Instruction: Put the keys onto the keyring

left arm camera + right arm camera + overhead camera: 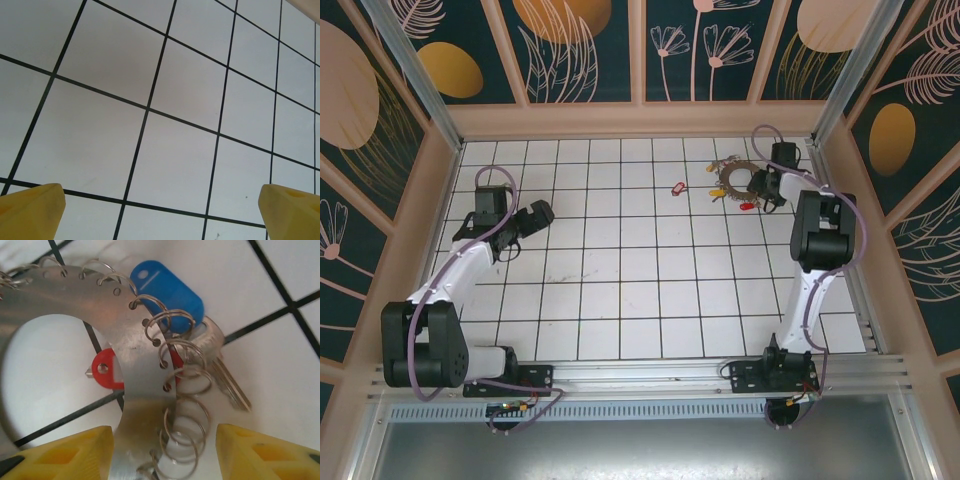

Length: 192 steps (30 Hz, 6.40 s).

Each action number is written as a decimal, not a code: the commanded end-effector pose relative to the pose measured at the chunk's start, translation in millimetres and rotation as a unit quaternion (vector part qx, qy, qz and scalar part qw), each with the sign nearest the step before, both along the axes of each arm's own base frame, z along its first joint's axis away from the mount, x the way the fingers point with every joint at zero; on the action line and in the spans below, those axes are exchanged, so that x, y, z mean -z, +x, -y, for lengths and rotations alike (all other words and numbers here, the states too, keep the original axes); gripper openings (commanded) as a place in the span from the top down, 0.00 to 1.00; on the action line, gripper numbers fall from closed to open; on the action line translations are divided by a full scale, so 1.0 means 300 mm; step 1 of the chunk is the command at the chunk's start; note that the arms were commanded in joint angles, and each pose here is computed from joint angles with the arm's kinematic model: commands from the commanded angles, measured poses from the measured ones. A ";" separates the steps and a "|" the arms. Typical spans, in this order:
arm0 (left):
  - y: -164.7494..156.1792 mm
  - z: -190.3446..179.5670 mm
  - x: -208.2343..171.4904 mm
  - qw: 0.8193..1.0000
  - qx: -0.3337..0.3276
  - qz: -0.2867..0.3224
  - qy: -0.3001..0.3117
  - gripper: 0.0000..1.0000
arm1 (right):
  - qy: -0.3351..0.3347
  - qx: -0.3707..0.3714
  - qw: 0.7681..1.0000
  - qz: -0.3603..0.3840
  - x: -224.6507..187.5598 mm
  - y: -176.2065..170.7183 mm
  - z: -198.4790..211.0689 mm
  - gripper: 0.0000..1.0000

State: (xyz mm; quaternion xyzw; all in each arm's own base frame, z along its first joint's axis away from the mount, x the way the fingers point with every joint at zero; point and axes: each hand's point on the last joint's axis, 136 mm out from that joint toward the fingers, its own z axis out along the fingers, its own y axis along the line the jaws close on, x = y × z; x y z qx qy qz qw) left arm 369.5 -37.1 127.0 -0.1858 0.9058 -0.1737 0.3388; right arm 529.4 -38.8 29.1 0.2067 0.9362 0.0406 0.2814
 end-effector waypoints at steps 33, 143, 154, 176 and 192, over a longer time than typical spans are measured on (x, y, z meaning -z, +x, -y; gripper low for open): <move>0.000 0.010 0.011 1.000 -0.001 -0.020 -0.014 0.01 | -0.072 -0.383 0.912 -0.125 0.048 -0.811 -0.859 0.44; 0.008 0.031 -0.108 0.995 0.010 0.092 -0.033 0.01 | -0.098 -0.836 0.508 0.185 -0.078 -0.977 -1.279 1.00; -0.133 0.257 -0.323 0.929 0.181 0.306 -0.103 0.07 | -0.034 -0.815 0.502 0.288 -0.351 -1.008 -1.309 1.00; -0.606 0.607 -0.344 0.621 0.605 0.494 0.065 0.52 | 0.067 -0.839 0.421 0.338 -0.686 -1.131 -1.318 1.00; -0.523 0.659 -0.307 0.677 0.557 0.469 0.106 0.66 | 0.047 -0.814 0.450 0.363 -0.712 -1.138 -1.361 1.00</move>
